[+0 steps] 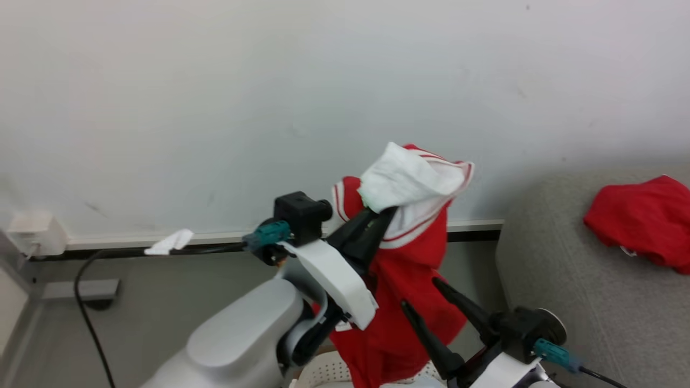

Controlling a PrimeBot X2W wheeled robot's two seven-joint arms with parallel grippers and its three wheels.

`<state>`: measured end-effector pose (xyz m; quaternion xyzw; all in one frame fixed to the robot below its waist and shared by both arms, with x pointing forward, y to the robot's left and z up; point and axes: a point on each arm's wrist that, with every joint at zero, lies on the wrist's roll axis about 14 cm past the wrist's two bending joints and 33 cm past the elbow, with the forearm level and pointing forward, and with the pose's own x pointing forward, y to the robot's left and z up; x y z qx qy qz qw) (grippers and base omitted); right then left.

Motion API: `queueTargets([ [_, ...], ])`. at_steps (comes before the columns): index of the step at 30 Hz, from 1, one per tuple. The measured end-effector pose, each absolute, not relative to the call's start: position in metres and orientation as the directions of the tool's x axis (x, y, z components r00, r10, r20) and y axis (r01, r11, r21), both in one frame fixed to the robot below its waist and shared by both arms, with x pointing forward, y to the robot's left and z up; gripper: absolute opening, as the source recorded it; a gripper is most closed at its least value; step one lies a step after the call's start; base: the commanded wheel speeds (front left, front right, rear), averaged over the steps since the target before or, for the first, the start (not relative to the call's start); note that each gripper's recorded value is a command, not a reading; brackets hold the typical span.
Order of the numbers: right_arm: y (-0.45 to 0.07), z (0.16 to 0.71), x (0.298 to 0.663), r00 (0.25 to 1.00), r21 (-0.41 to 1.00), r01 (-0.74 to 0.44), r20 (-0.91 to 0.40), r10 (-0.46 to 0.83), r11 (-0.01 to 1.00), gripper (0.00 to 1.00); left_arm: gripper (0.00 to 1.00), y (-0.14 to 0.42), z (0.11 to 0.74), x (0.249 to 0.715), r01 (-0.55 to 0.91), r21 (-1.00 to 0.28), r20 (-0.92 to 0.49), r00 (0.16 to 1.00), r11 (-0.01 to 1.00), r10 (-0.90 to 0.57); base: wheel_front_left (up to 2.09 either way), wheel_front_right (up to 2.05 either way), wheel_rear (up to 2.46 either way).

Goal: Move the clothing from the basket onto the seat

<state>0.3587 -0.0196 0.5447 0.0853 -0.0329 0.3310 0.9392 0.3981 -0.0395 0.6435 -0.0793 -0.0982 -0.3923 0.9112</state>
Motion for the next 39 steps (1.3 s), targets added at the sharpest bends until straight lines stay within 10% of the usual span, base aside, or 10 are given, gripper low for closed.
queueTargets([
  [20,0.01,0.504,0.404,0.792,0.167,-0.596,-0.039,0.609,0.785,1.0,0.0,-0.035,0.633,0.352,0.744,-0.092,0.202,0.665,0.662,-0.719,0.0,0.0,0.0],
  [21,0.012,0.505,0.404,0.791,0.182,-0.596,-0.033,0.611,0.782,0.87,0.0,-0.034,0.633,0.352,0.743,-0.097,0.203,0.667,0.663,-0.717,0.0,0.0,0.0],
  [23,0.016,0.509,0.405,0.788,0.191,-0.601,-0.022,0.616,0.776,0.07,0.0,-0.031,0.632,0.353,0.738,-0.1,0.2,0.672,0.667,-0.713,0.0,0.0,0.0],
  [24,0.017,0.509,0.405,0.787,0.195,-0.602,-0.019,0.617,0.774,0.0,0.0,-0.03,0.632,0.353,0.736,-0.101,0.199,0.674,0.669,-0.711,0.0,0.0,0.0],
  [39,-0.045,0.551,0.416,0.88,0.26,-0.474,0.156,0.448,0.841,0.0,0.0,-0.016,0.6,0.366,0.681,-0.173,0.144,0.733,0.712,-0.665,0.0,0.0,0.0],
])
